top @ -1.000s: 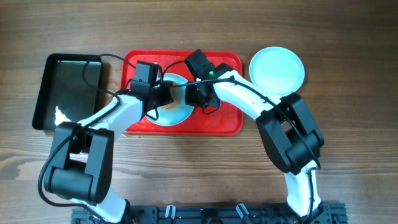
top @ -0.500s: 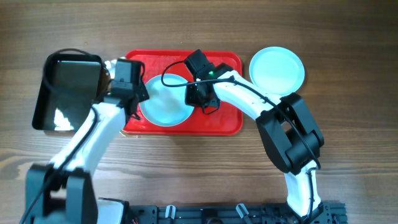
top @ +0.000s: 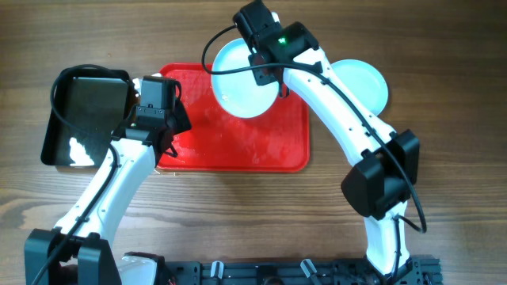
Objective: Clean dirty plates on tray and stack at the side
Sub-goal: 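Lift the scrubbed plate with the right gripper and stack it on the side stack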
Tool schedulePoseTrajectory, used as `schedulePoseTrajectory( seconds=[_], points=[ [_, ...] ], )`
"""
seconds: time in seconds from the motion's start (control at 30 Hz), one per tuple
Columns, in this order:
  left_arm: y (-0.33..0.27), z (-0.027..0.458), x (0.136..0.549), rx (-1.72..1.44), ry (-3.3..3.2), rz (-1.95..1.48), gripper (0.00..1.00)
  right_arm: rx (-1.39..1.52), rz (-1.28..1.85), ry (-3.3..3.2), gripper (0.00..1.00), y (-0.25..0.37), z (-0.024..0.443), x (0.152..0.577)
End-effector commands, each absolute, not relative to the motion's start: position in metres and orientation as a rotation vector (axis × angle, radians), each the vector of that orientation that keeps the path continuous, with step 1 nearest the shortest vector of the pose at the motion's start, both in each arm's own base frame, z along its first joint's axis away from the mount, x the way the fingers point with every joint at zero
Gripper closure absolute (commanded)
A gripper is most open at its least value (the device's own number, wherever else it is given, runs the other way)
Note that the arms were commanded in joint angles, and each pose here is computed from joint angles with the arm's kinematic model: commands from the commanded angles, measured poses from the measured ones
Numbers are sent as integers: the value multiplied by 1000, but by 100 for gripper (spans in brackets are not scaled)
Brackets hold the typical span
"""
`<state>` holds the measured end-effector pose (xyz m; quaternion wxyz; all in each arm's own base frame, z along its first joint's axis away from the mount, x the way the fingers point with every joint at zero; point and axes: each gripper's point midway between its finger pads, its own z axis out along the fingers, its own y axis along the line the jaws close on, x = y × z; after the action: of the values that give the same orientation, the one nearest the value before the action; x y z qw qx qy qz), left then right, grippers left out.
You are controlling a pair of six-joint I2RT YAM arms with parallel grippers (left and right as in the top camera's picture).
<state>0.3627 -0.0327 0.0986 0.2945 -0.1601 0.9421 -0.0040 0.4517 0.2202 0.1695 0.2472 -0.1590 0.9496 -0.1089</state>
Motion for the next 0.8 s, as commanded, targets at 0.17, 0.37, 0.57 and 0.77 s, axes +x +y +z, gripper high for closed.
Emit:
schedulePoseTrajectory(
  seconds=[0.17,0.37,0.57,0.77],
  points=[
    [-39,94,361,-394,2535,-56,96,-577,-1110,2093,96,187,278,454],
    [-39,93,360,-394,2537,-55,96,-544,-1263,1971,96,190,303,446],
    [-39,93,360,-394,2537,-55,96,-523,-1259,1962,96,191,305,447],
    [-39,93,360,-394,2536,-55,96,-403,-1317,1902,96,182,319,443]
  ],
)
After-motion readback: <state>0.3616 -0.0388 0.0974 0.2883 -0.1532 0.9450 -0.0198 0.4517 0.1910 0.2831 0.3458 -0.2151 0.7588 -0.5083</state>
